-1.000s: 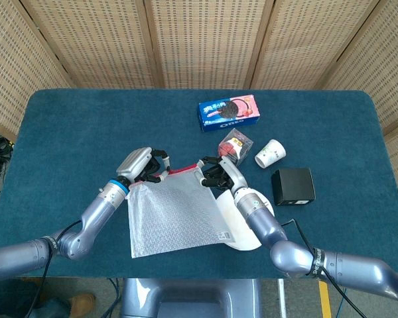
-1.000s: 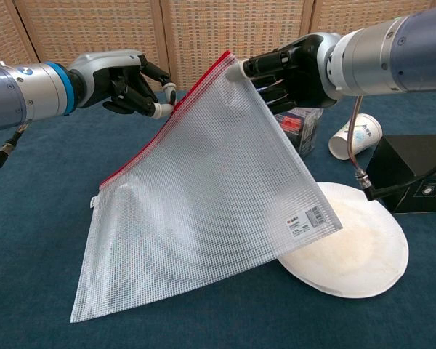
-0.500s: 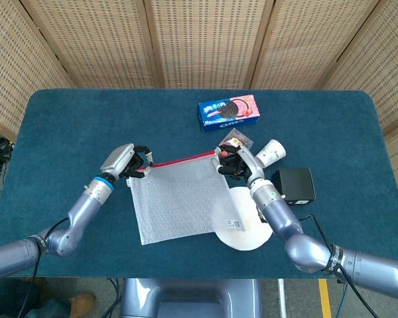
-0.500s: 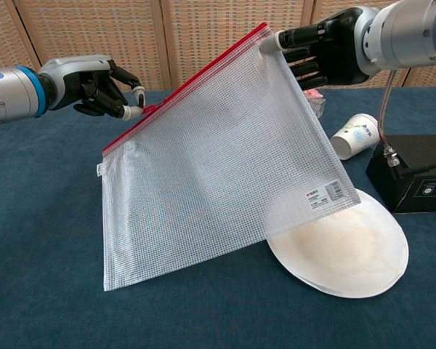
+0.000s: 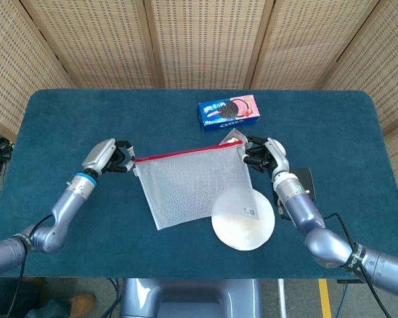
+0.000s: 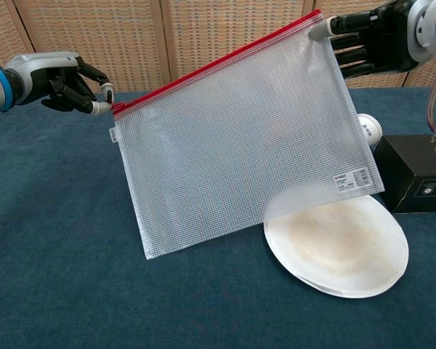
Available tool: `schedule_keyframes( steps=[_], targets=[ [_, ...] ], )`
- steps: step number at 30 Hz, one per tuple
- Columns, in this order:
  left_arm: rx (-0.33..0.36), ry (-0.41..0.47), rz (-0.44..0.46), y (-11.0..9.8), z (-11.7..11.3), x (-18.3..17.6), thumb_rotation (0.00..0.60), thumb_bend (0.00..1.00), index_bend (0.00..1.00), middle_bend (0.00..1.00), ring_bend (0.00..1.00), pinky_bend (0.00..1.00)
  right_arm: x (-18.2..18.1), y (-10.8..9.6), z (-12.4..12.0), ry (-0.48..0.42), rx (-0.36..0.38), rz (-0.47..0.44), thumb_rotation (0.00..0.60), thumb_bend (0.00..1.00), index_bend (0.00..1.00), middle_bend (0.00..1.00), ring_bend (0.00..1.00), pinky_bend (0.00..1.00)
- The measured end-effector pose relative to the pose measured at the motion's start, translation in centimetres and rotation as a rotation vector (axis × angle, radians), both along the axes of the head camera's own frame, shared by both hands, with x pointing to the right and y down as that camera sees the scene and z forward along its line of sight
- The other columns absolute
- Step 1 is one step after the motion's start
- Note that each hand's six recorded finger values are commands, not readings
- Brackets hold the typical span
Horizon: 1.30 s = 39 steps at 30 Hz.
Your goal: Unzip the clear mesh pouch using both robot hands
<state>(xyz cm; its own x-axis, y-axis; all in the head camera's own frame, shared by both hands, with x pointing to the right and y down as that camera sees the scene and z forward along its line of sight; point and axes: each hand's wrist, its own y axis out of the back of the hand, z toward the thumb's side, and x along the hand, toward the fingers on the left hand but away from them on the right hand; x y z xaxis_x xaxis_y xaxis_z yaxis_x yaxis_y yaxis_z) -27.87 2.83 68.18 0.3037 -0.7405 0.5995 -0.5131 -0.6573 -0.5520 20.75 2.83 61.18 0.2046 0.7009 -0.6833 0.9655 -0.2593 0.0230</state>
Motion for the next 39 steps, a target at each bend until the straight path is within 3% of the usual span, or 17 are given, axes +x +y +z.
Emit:
schedule_keyframes(
  steps=[13,14,15,16,18,19,21,27,34,36,38,39],
  targets=[
    [0.024,-0.032,0.006,-0.9,-0.4,-0.9,0.6,1.0,0.86,0.97,1.0,1.0,3.2,-0.6,0.8,0.042,-0.006,0.047,0.6,0.89,0.75,1.0,0.96,1.0],
    [0.024,-0.032,0.007,-0.9,-0.4,-0.8,0.6,0.99,0.85,0.97,1.0,1.0,3.2,-0.6,0.8,0.042,-0.007,0.046,0.6,0.84,0.73,1.0,0.96,1.0],
    [0.024,-0.033,0.008,-0.9,-0.4,-0.8,0.6,0.95,0.82,0.97,1.0,1.0,3.3,-0.6,0.8,0.042,-0.008,0.045,0.6,0.72,0.66,1.0,0.96,1.0],
    [0.022,-0.033,0.009,-0.8,-0.3,-0.7,0.6,0.81,0.72,0.97,1.0,1.0,3.3,-0.6,0.9,0.041,-0.01,0.044,0.6,0.59,0.57,1.0,0.96,1.0],
    [0.018,-0.028,0.006,-0.8,-0.3,-0.6,0.6,0.39,0.38,0.97,1.0,1.0,3.2,-0.6,0.9,0.038,-0.012,0.036,0.6,0.16,0.26,0.98,0.96,1.0],
    [0.014,-0.025,0.007,-0.7,-0.2,-0.5,0.6,0.17,0.18,0.97,1.0,1.0,3.2,-0.5,0.9,0.044,-0.01,0.026,0.6,0.07,0.19,0.97,0.95,1.0],
    [0.002,-0.024,0.015,-0.5,-0.1,-0.4,0.6,0.0,0.01,0.97,1.0,1.0,3.3,-0.4,1.0,0.061,-0.005,0.0,0.6,0.0,0.07,0.96,0.95,1.0],
    [-0.001,-0.03,0.036,-0.5,-0.4,-0.8,0.6,0.0,0.0,0.96,1.0,1.0,3.9,-0.3,1.0,0.121,0.033,-0.061,0.6,0.0,0.02,0.95,0.94,1.0],
    [0.061,-0.045,0.042,-0.8,-2.0,-1.9,0.6,0.0,0.0,0.92,0.97,0.99,5.2,-0.2,0.1,0.241,0.118,-0.122,0.6,0.0,0.04,0.92,0.91,1.0],
    [0.092,-0.055,0.042,-0.9,-2.7,-2.5,0.6,0.0,0.0,0.83,0.88,0.93,5.5,0.1,-0.3,0.275,0.143,-0.15,0.6,0.0,0.06,0.85,0.85,0.94],
    [0.151,-0.087,0.047,-0.9,-3.7,-3.5,0.6,0.0,0.0,0.6,0.68,0.74,6.3,0.4,-0.8,0.341,0.188,-0.196,0.6,0.0,0.08,0.74,0.76,0.82],
    [0.183,-0.108,0.05,-0.8,-4.2,-4.1,0.6,0.0,0.0,0.42,0.53,0.58,6.7,0.6,-1.0,0.377,0.215,-0.22,0.6,0.0,0.09,0.65,0.67,0.7]
  ],
)
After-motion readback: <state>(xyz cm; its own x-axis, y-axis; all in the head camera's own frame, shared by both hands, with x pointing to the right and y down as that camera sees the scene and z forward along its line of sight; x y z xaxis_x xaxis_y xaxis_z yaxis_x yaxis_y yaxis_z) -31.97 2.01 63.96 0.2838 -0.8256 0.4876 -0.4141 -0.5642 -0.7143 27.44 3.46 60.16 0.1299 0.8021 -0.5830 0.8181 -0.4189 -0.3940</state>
